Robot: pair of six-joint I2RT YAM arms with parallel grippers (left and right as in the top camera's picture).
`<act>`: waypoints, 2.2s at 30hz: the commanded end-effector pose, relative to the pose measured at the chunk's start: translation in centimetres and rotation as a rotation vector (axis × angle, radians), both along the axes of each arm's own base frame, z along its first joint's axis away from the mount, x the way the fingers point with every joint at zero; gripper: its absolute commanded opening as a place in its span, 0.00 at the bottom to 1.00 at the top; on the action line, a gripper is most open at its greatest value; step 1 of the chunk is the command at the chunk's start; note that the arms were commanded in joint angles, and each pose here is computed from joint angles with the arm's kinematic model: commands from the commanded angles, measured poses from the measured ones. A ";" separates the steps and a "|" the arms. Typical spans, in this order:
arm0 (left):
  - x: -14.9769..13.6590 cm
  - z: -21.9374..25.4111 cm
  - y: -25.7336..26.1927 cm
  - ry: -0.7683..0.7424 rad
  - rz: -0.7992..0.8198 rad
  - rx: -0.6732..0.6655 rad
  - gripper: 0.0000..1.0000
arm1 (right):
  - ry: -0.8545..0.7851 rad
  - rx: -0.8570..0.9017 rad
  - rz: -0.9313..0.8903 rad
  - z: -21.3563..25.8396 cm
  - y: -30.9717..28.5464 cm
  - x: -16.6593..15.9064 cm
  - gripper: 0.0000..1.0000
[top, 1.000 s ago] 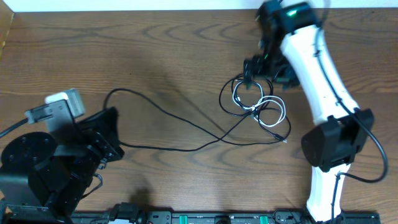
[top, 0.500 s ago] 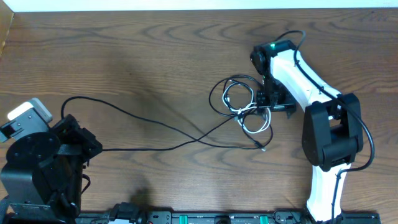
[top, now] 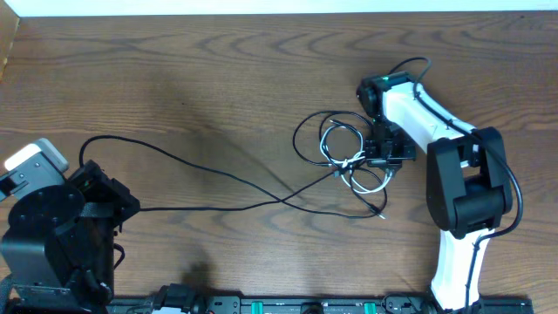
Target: Untangle cables
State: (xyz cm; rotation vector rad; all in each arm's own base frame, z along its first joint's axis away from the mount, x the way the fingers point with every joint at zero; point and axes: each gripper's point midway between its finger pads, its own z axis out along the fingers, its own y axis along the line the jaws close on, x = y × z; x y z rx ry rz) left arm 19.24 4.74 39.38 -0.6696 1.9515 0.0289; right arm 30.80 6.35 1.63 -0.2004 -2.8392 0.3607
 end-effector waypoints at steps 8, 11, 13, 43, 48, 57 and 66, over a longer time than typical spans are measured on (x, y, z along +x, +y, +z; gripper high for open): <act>-2.2 7.4 3.8 -0.242 0.222 0.073 0.07 | -0.067 -0.132 -0.362 0.2 -9.4 1.0 0.01; -3.6 8.7 5.5 -0.275 0.330 0.113 0.08 | -0.064 -0.133 -0.433 0.2 -11.7 0.8 0.01; -4.2 8.9 6.2 -0.278 0.376 0.131 0.08 | -0.052 -0.119 -0.480 0.1 -12.7 0.4 0.01; 3.1 9.1 1.9 -0.248 0.079 0.163 0.07 | 0.000 0.560 -0.129 0.4 0.2 1.8 0.94; 7.0 5.1 -2.1 -0.081 -0.165 0.138 0.07 | 0.019 0.557 -0.035 0.5 2.9 1.2 0.85; 9.1 2.6 -5.4 0.004 -0.357 0.087 0.07 | -0.067 0.557 -0.046 8.4 2.9 3.1 0.99; 7.8 3.0 -6.1 -0.015 -0.395 0.063 0.07 | -0.108 0.529 0.215 14.1 5.9 0.6 0.99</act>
